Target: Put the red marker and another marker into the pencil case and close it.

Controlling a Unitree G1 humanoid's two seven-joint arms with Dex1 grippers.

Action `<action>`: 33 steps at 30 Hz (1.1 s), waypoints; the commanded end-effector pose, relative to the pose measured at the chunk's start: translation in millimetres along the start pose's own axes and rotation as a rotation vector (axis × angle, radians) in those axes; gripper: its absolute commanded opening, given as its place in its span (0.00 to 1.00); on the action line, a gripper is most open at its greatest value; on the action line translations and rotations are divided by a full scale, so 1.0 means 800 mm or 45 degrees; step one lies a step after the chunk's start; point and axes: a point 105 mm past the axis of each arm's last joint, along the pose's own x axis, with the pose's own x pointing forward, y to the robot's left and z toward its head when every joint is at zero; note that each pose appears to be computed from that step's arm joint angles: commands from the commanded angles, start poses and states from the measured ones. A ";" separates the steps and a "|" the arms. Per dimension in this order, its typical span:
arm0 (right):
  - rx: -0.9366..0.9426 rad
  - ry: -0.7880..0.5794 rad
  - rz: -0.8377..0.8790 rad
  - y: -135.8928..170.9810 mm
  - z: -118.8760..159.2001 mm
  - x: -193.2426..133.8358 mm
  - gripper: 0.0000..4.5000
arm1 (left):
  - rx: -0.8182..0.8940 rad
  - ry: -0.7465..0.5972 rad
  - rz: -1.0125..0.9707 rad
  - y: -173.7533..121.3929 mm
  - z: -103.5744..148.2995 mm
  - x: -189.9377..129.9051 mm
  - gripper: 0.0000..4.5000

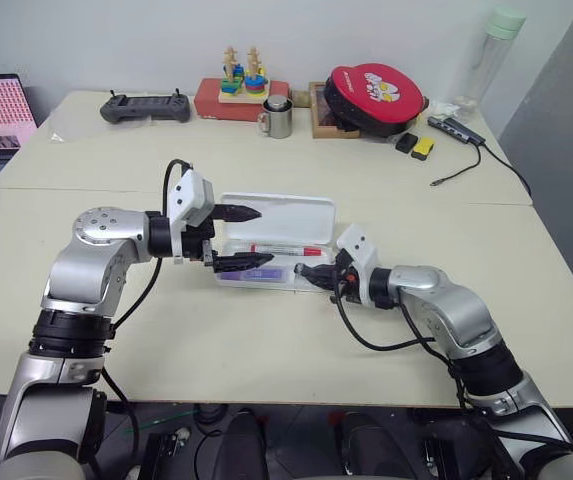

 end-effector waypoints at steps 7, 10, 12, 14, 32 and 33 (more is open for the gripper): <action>-0.034 -0.055 -0.004 -0.003 0.018 -0.005 0.51 | 0.049 -0.045 0.036 0.000 0.019 -0.008 1.00; -0.035 -0.060 -0.004 -0.006 0.021 -0.008 0.66 | 0.041 -0.055 0.057 0.002 0.019 -0.009 1.00; -0.024 -0.125 0.005 -0.008 0.040 -0.016 0.76 | -0.009 -0.111 0.104 0.004 0.022 -0.018 1.00; -0.024 -0.227 0.043 -0.008 0.071 -0.025 0.86 | -0.080 -0.189 0.168 0.008 0.024 -0.030 1.00; -0.084 -0.301 -0.320 -0.123 0.181 0.027 0.54 | -0.156 -0.547 0.670 0.039 0.054 -0.118 1.00; -0.100 -0.290 -0.314 -0.123 0.181 0.030 0.49 | -0.160 -0.550 0.676 0.039 0.054 -0.121 1.00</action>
